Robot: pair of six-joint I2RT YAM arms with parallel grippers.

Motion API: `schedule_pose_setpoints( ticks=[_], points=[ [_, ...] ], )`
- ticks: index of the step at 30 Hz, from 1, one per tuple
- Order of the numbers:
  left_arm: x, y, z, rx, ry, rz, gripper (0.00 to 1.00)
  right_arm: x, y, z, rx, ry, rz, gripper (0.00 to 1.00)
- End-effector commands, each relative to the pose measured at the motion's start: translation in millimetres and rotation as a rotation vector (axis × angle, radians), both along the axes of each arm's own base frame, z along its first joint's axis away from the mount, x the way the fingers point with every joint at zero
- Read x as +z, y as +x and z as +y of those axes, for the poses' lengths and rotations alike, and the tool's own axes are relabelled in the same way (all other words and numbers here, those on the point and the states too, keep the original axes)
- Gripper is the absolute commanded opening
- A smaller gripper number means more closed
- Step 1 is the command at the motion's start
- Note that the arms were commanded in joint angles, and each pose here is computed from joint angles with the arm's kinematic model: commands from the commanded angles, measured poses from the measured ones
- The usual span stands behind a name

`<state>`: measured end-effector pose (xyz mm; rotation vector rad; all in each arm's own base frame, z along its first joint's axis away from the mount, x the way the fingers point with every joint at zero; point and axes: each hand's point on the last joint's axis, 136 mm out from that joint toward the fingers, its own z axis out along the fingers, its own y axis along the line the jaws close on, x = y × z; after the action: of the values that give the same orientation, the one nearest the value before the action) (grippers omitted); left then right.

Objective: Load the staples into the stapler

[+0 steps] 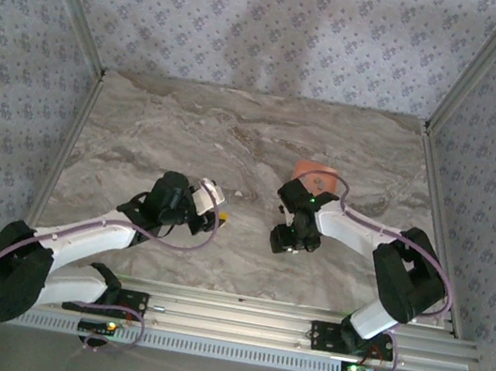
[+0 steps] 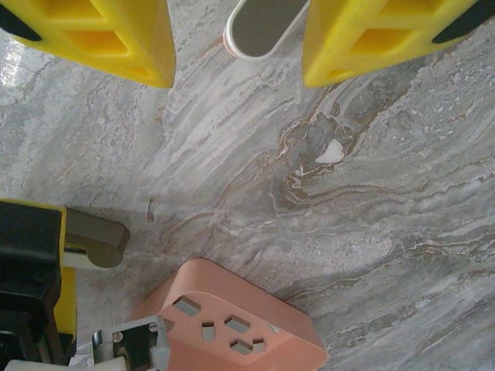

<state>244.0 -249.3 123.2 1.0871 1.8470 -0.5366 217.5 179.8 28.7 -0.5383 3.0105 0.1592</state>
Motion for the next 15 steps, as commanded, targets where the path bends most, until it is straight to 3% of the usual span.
schedule_pose_setpoints(
  ticks=[1,15],
  points=[
    [4.3,-2.1,0.5,0.01,-0.024,-0.008,0.47,-10.8,-8.3,-7.5,0.004,-0.042,0.029,0.62],
    [9.7,1.8,2.5,0.073,-0.076,0.028,0.48,-8.2,-5.3,-6.5,0.046,-0.006,-0.045,0.4]
  ],
)
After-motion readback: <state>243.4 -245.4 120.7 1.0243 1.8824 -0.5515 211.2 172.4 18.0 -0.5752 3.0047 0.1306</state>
